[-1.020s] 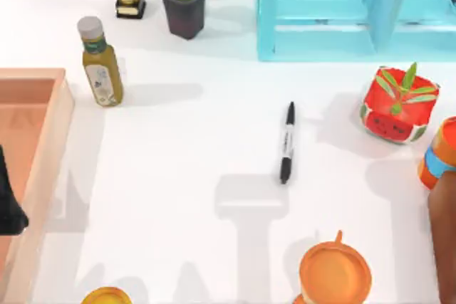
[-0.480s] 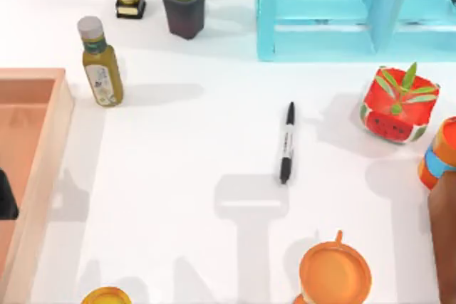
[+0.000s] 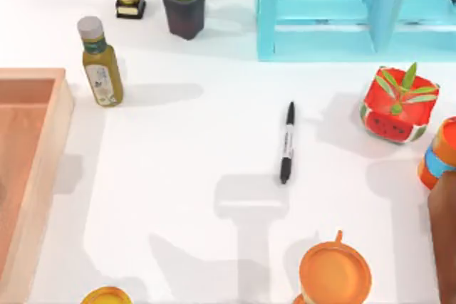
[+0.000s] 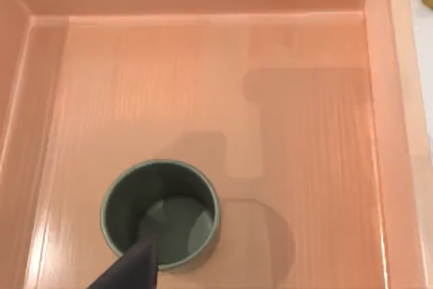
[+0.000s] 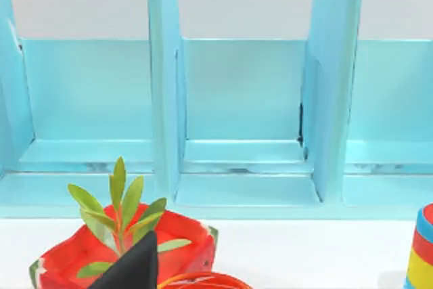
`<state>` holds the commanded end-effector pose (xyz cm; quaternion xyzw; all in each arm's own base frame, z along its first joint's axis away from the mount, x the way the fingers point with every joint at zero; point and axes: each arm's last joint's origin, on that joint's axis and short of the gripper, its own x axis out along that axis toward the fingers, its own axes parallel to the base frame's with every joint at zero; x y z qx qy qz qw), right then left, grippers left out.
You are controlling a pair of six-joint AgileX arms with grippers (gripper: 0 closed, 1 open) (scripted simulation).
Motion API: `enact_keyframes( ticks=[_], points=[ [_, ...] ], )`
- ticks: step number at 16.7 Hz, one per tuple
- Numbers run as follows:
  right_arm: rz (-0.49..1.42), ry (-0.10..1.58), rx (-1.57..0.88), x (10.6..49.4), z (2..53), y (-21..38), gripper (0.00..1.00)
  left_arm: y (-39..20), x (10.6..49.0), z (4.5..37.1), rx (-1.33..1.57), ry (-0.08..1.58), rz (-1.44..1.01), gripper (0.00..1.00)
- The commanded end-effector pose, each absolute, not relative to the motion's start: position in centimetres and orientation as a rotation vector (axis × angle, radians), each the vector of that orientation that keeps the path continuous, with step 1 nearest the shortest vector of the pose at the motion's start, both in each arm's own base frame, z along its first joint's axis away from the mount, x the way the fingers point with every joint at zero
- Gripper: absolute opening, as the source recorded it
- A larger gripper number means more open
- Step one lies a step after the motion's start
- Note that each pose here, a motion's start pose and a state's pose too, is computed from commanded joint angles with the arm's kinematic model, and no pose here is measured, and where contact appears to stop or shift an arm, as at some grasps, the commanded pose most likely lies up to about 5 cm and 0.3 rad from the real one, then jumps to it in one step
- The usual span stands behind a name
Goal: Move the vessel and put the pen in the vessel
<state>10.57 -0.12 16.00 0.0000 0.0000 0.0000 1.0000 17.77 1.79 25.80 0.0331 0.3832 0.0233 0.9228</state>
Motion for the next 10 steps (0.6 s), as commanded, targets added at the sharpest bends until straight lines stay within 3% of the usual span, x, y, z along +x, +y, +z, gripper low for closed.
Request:
enact_keyframes(
  ticks=[5, 10],
  points=[
    [0.0, 0.0, 0.0, 10.6, 16.0, -0.1, 1.0, 3.6, 23.9, 27.1, 0.063, 1.137, 0.036, 1.0],
    [0.0, 0.0, 0.0, 10.6, 16.0, -0.1, 1.0, 5.6, 29.1, 26.2, 0.041, 1.413, 0.009, 1.0]
  ],
)
